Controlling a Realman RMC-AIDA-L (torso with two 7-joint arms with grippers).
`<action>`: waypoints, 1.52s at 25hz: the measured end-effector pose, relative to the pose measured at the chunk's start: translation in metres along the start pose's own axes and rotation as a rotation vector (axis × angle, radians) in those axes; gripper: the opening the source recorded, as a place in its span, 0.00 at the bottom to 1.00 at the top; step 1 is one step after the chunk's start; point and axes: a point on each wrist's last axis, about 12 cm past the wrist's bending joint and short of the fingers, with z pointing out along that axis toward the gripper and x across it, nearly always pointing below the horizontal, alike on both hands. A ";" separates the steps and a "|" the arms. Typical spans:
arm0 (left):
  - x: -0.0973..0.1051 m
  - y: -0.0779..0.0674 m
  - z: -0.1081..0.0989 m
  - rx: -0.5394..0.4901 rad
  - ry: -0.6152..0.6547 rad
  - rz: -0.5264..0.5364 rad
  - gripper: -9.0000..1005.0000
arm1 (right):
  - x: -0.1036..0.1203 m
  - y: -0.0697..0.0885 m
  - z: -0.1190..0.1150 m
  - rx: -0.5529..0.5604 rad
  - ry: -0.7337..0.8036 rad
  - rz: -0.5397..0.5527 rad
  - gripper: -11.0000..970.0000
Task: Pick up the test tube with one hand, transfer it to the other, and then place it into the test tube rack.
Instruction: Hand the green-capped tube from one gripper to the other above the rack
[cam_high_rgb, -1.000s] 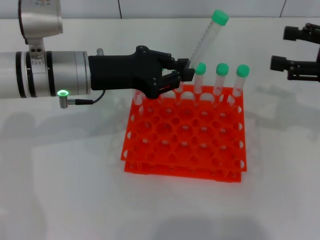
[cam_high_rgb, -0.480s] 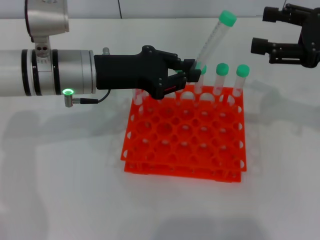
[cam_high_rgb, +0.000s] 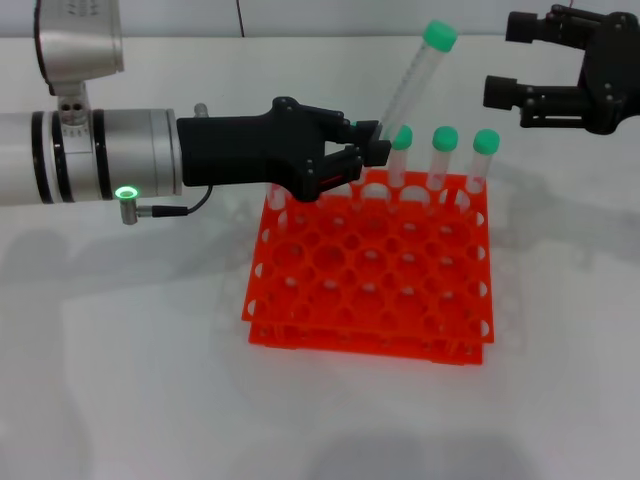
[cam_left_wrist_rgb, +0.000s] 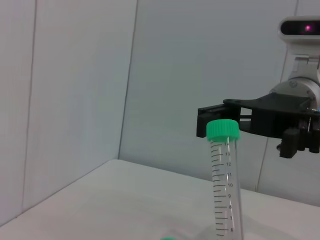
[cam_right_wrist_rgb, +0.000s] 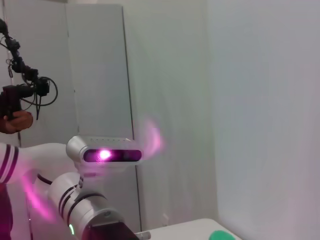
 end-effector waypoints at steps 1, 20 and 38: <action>0.001 0.000 -0.001 -0.002 -0.001 -0.002 0.20 | 0.000 0.000 0.001 0.000 0.001 0.001 0.82; 0.009 0.002 -0.018 -0.048 0.004 -0.027 0.20 | 0.004 0.001 0.012 -0.023 0.007 0.020 0.81; 0.014 -0.003 -0.009 -0.022 0.025 -0.038 0.20 | 0.009 0.000 0.027 -0.024 0.010 0.043 0.80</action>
